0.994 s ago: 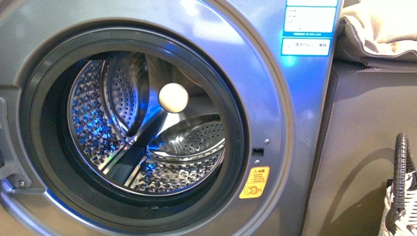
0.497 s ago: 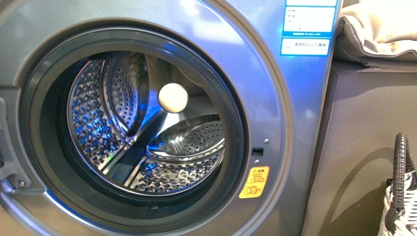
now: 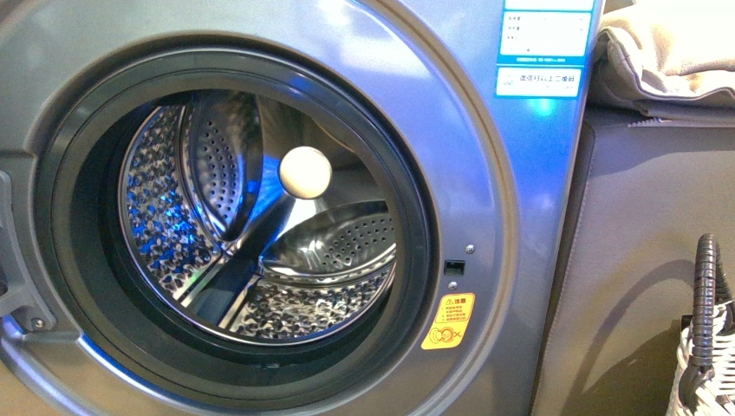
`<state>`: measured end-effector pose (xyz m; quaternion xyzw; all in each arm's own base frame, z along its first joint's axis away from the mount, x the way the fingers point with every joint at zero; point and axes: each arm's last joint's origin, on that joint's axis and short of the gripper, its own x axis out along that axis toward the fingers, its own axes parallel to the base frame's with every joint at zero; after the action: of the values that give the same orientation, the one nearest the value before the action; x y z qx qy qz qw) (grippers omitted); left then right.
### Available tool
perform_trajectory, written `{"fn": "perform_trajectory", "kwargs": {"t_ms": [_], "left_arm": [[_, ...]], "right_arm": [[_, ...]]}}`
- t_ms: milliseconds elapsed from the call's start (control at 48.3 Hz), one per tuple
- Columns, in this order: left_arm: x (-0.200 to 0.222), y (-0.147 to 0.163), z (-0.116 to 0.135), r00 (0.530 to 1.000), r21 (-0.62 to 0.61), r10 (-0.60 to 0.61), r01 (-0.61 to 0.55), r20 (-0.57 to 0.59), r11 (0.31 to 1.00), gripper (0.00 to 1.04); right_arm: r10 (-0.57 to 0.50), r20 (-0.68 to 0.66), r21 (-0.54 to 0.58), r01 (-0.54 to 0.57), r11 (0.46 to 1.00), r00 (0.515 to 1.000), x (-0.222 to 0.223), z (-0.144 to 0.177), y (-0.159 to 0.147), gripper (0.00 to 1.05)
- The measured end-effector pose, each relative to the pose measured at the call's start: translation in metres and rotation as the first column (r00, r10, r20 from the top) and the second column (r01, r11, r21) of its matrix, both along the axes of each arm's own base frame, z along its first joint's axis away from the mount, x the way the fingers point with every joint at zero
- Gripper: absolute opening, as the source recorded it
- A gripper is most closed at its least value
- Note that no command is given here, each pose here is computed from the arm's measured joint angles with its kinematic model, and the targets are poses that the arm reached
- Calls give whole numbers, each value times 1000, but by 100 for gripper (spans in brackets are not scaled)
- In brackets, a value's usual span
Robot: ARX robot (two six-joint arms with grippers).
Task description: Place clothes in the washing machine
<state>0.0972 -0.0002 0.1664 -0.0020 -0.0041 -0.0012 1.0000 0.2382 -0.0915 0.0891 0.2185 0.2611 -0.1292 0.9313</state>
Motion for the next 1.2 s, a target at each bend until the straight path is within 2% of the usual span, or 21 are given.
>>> {"fn": "perform_trajectory", "kwargs": {"t_ms": [331, 724, 1201], "left_arm": [[0, 0, 0, 1000, 0, 0, 0, 0, 1000, 98], [0, 0, 0, 1000, 0, 0, 0, 0, 1000, 98], [0, 0, 0, 1000, 0, 0, 0, 0, 1000, 98]], "right_arm": [[-64, -92, 53, 69, 996, 994, 0, -50, -24, 97], [-83, -191, 102, 103, 989, 978, 0, -106, -42, 97], [-116, -257, 117, 150, 982, 959, -3, -142, -60, 97]]}}
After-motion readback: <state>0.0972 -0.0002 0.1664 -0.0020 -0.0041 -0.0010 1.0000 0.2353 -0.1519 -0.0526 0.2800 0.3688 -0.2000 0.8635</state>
